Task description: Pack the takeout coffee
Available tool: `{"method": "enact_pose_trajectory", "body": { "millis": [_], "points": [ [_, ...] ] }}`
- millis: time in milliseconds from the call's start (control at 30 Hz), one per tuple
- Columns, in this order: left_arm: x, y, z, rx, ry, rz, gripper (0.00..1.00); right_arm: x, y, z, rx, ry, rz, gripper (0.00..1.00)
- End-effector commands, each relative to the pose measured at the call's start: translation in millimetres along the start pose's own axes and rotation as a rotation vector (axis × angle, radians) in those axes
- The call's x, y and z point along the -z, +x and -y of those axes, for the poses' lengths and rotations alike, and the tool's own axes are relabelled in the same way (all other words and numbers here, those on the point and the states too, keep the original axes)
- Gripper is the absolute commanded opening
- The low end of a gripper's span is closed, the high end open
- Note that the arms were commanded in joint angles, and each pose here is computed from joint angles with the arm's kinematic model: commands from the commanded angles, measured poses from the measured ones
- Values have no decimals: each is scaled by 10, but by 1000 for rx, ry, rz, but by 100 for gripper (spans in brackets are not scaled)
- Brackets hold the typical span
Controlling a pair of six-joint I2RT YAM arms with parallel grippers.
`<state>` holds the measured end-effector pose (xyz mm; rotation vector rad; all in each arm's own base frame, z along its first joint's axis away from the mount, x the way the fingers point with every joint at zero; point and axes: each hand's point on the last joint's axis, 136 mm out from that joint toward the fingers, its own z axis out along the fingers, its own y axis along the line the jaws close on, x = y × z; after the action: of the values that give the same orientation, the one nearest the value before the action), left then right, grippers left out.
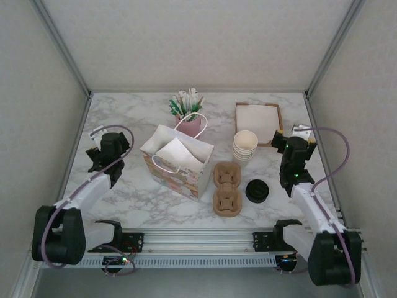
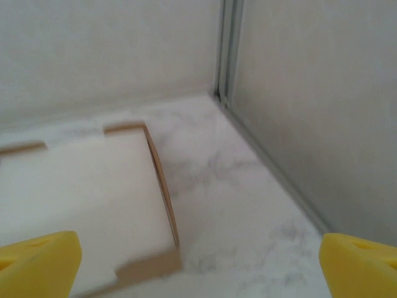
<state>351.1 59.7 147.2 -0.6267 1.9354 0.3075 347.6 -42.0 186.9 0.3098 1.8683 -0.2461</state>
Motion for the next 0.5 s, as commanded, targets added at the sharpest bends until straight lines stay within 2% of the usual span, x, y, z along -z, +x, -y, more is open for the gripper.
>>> {"method": "enact_pose_trajectory", "body": {
  "millis": [0, 133, 267, 467],
  "points": [
    [-144, -28, -57, 57, -13, 40, 100, -156, 176, -144, -60, -104, 28, 99],
    [-276, 137, 72, -33, 40, 12, 100, -318, 461, -252, -22, -144, -30, 99],
    [-353, 213, 106, -60, 53, 20, 100, -406, 597, -346, -26, -194, -47, 99],
    [-378, 218, 175, -66, 116, 103, 100, -473, 761, -478, -4, -263, -50, 99]
  ]
}}
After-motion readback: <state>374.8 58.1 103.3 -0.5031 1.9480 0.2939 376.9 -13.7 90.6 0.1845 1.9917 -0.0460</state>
